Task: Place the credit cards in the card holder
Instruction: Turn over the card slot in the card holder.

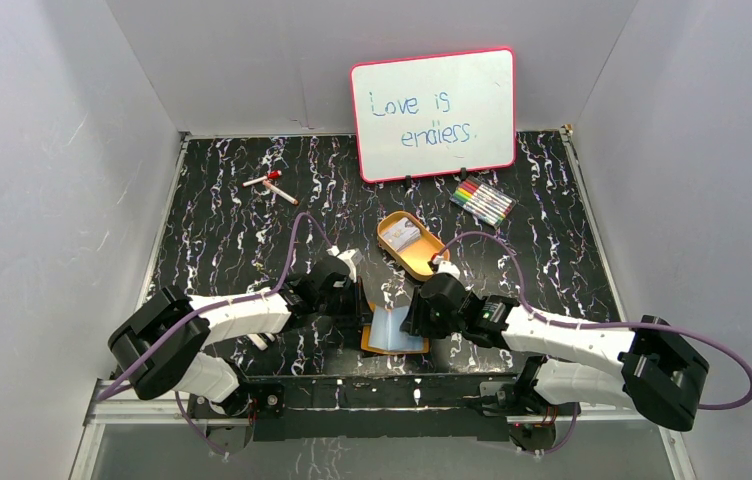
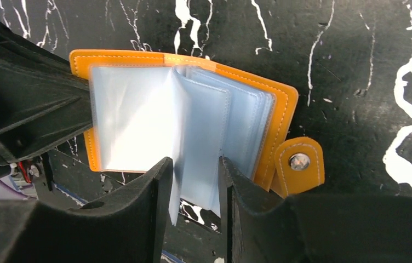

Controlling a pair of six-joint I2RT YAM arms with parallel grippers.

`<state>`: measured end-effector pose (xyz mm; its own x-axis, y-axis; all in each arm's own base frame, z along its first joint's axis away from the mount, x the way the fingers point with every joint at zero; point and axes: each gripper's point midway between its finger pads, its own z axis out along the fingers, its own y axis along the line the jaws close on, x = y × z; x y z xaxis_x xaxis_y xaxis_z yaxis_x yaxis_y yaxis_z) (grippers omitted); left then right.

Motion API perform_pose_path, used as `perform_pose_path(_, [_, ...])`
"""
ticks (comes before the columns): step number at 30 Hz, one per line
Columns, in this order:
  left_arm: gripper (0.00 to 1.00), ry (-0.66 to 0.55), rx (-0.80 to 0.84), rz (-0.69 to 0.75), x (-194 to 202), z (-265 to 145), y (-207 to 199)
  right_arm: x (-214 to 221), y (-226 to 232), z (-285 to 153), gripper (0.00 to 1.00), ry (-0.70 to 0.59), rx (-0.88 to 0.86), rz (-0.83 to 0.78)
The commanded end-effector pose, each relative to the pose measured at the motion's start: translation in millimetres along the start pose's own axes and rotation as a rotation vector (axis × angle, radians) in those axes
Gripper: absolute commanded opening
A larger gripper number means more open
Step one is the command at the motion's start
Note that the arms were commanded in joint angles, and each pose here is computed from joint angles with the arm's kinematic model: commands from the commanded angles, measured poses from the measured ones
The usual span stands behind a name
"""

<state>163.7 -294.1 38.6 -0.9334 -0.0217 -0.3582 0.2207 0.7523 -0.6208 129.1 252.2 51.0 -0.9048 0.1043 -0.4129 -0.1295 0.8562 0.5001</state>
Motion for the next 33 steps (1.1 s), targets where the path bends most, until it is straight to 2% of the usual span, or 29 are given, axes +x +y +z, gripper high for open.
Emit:
perform_pose_path(1, [0.0, -0.022, 0.014, 0.009, -3.2, -3.4, -3.4, -8.4, 16.6, -0.1, 0.42, -0.029, -0.074, -0.011])
perform_pose_path(11, [0.0, -0.02, 0.005, 0.018, -3.8, -2.5, -2.4, -13.9, 20.3, -3.3, 0.33, -0.061, -0.1, -0.01])
perform_pose_path(12, [0.0, -0.019, 0.004, 0.019, -3.7, -2.3, -2.1, -14.8, 21.7, -4.1, 0.34, -0.066, -0.107, -0.012])
perform_pose_path(15, [0.0, -0.018, 0.002, 0.019, -3.8, -1.9, -1.8, -17.7, 25.7, -6.8, 0.46, -0.079, -0.126, -0.011])
perform_pose_path(17, [0.0, -0.015, -0.001, 0.019, -3.0, -1.4, -0.9, -20.3, 28.0, -9.5, 0.5, -0.094, -0.141, -0.008])
perform_pose_path(26, [0.0, -0.018, 0.0, 0.016, -4.4, -1.4, -1.8, -27.5, 33.1, -19.1, 0.46, -0.135, -0.179, 0.004])
perform_pose_path(33, [0.0, -0.016, 0.001, 0.015, -3.8, -2.6, -2.3, -32.6, 39.3, -24.6, 0.47, -0.151, -0.198, -0.025])
